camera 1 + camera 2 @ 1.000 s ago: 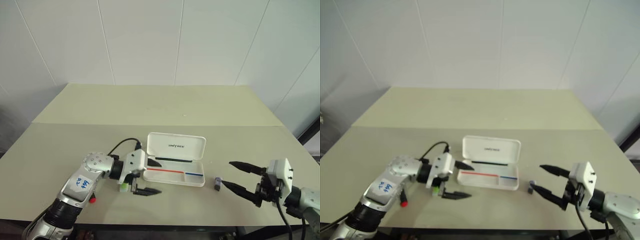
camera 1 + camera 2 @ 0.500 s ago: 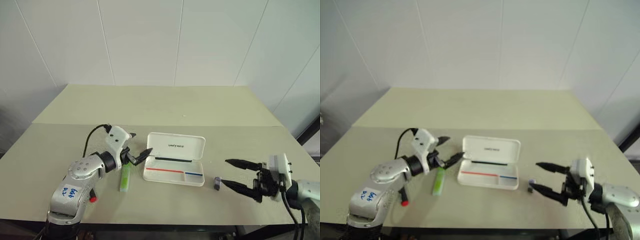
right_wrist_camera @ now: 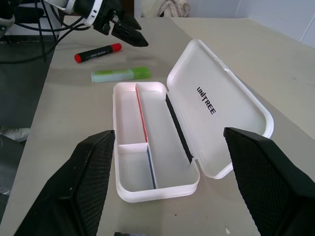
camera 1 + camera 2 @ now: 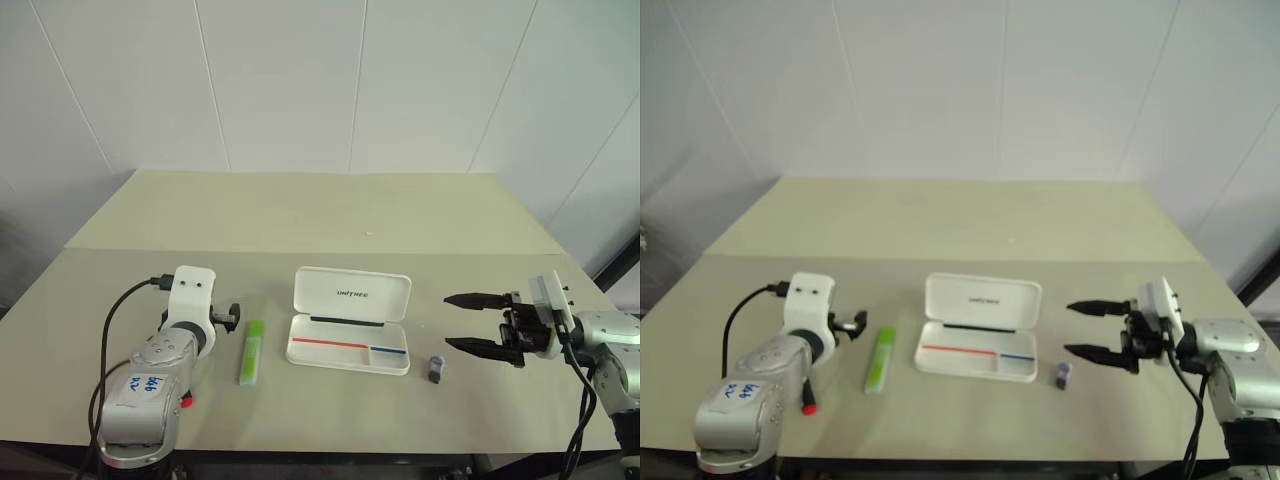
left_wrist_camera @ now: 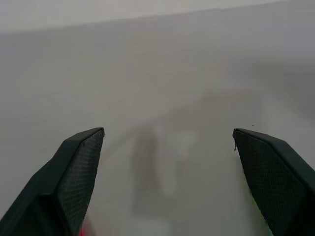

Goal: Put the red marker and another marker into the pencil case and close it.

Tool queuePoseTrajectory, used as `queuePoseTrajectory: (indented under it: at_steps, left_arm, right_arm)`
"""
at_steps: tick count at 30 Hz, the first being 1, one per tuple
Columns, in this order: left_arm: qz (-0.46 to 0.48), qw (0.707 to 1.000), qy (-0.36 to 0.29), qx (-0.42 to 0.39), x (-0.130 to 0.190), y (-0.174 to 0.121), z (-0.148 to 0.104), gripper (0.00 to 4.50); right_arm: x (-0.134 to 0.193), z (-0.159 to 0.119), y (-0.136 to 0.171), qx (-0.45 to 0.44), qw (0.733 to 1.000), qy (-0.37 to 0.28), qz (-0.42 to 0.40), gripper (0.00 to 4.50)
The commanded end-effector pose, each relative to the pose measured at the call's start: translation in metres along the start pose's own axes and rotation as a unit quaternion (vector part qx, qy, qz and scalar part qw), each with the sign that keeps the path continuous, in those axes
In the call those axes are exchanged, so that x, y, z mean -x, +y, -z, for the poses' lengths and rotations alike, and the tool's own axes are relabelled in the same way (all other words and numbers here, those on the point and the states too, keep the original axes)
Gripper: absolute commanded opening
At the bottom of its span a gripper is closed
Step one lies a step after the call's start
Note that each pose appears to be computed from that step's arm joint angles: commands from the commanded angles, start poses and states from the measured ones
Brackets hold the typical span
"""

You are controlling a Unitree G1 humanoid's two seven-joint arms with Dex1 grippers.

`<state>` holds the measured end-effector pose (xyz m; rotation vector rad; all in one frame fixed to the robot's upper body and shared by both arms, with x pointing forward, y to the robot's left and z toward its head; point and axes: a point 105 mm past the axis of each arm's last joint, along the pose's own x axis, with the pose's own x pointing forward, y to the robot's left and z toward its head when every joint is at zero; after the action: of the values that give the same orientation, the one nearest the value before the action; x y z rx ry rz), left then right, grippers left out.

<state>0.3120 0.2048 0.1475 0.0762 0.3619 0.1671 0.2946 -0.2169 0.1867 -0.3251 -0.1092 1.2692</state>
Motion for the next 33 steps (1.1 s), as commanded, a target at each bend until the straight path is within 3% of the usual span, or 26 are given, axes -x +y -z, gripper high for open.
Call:
queuePoseTrajectory:
  at_steps: [1,13,17,33]
  left_arm:
    - [-0.095,0.994,-0.006,0.044,0.012,0.021,-0.006,4.47]
    - [-0.208,0.970,0.047,0.116,0.030,0.031,0.032,4.47]
    - [-0.202,0.968,0.070,0.129,0.028,0.030,0.048,4.47]
    - [-0.159,0.972,0.053,0.165,0.014,0.030,0.075,4.47]
  right_arm:
    - [-0.002,-0.005,0.001,0.016,1.000,-0.004,-0.018,4.50]
    - [-0.005,-0.003,0.003,0.011,1.000,-0.003,-0.013,4.50]
    - [-0.006,-0.004,0.003,0.012,1.000,-0.001,-0.011,4.50]
    - [-0.012,-0.004,0.001,0.008,1.000,0.000,-0.006,4.50]
